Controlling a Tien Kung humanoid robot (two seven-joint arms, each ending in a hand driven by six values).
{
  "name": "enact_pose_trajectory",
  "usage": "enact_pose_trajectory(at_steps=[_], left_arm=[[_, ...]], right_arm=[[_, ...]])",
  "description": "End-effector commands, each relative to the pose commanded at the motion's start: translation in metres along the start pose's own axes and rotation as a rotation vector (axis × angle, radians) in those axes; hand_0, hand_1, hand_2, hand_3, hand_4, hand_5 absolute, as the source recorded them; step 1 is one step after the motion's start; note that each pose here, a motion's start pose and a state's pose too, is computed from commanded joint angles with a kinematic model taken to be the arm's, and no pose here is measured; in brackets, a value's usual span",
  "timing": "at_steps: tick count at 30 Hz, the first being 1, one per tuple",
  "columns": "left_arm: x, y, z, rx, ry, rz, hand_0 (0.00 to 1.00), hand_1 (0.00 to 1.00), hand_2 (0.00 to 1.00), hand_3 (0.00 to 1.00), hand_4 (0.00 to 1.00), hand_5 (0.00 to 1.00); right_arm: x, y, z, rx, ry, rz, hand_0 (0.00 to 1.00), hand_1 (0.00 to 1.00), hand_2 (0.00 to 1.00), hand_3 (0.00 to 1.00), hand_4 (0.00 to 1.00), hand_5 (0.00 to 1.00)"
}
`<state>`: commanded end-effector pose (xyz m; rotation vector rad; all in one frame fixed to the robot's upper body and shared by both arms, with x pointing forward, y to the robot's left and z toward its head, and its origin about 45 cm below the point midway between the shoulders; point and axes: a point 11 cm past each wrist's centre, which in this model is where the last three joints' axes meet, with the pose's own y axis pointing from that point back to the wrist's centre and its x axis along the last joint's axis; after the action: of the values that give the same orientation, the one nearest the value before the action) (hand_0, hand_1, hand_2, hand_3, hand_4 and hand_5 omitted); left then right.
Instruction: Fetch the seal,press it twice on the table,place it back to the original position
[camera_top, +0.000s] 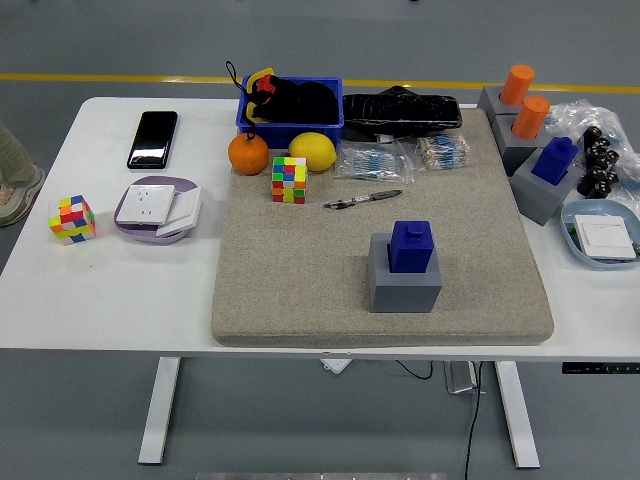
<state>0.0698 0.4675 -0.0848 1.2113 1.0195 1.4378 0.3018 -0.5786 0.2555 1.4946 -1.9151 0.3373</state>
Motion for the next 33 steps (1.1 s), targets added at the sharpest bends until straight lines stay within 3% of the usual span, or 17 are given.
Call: enact_pose_trajectory(at_steps=[33], left_arm=[[0.0014,0.0005,0.0045,-0.011,0.005,0.002,0.795,0.746,0.737,0.776,0.803,0.470]], right_arm=[[0.0080,0.0034,0.0018,-0.004,-0.004,0.025,0.926,0.891,0.877,0.841,0.998,0.810]])
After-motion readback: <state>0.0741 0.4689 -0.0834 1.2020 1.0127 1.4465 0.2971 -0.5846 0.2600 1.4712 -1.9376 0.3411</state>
